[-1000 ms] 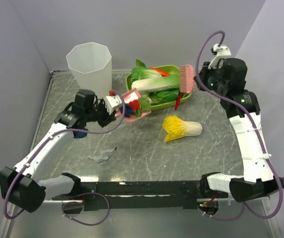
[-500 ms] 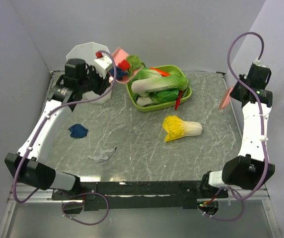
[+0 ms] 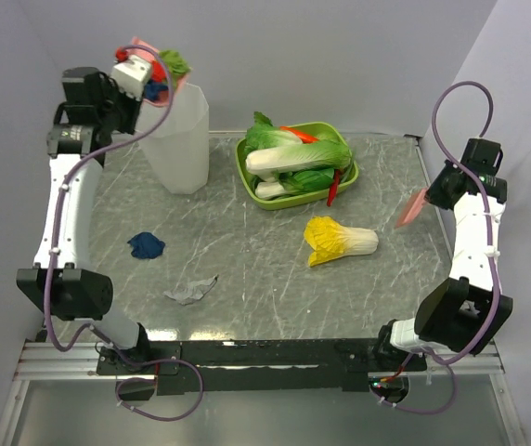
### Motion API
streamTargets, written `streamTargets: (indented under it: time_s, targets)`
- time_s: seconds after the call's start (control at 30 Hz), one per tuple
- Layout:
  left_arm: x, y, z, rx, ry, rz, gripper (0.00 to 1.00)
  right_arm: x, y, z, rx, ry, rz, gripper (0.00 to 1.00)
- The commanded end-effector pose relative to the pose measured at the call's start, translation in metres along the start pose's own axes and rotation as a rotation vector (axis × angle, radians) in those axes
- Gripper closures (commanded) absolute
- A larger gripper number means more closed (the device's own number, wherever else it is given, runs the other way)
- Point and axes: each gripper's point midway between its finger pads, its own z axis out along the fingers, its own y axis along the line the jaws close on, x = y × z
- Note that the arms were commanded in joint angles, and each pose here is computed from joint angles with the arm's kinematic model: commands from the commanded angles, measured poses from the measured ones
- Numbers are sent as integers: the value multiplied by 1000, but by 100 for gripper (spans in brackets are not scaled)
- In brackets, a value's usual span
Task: Sweep away the paper scraps from the table
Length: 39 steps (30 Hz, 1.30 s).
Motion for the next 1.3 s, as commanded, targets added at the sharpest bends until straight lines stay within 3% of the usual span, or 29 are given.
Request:
streamTargets:
  time_s: [0.0,0.13,0.37,0.6,0.83,1.27]
  targets:
    - [2,64,-14,-134,16,48,99,5,-2,-8,-18,-12,48,100]
    - [10,97,-18,-195,42,156,99,14,-4,-4,-23,8,64,100]
    - [16,127,-8,-249,89,504,99,15,0,-1,-49,12,79,100]
    - [0,142,5,-238,98,704,99,21,-1,-1,-62,24,101,100]
    - [-2,142,11,-229,130,1067,99,22,3,-2,-84,27,109,100]
    - [-10,133,23,-275,109,1330,99,30,4,-5,-99,43,117,100]
